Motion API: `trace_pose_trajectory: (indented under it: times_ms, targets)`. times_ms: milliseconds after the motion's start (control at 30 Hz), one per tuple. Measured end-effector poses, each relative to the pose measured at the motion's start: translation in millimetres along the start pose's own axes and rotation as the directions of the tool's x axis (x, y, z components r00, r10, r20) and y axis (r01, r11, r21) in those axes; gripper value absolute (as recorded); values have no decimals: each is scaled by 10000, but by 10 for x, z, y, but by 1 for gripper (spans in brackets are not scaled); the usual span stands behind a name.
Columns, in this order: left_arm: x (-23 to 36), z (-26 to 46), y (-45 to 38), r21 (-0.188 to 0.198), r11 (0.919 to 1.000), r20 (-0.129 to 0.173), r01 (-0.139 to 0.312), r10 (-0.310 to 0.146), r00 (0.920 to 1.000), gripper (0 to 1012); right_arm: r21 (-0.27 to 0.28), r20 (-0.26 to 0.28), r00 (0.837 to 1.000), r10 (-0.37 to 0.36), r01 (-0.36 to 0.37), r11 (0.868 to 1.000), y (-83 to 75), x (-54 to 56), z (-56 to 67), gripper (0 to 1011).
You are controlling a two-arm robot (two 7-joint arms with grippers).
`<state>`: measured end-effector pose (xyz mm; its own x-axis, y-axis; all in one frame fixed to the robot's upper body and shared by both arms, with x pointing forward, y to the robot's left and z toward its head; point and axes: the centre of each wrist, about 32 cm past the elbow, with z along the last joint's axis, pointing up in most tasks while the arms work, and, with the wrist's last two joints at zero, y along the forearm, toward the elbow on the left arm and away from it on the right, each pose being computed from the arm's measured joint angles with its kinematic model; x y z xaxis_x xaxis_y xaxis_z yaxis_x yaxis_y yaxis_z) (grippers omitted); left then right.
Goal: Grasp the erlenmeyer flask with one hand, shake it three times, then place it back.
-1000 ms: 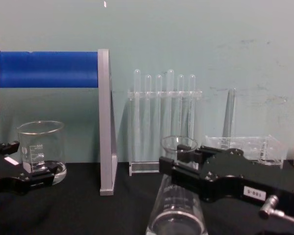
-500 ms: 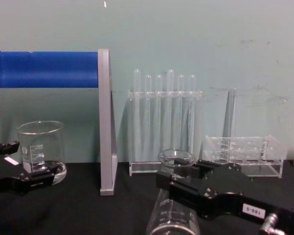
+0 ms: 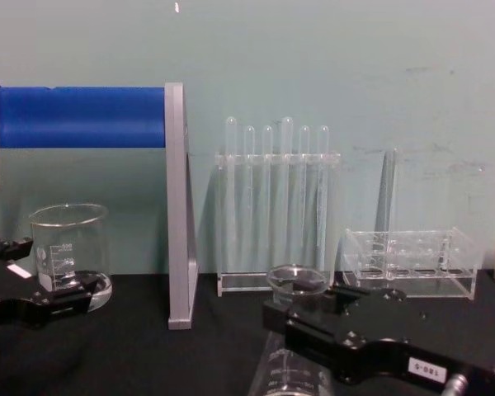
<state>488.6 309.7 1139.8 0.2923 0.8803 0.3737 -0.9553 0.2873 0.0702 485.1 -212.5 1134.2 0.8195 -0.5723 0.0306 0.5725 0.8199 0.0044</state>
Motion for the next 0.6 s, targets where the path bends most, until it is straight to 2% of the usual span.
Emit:
trace_pose_trajectory:
  times_ms: [600]
  targets:
    - [0, 0, 0, 1, 10000, 0, 0, 0, 10000, 1001, -145, -63, 10000, 14, -15, 9999, 7, -6, -14, 456]
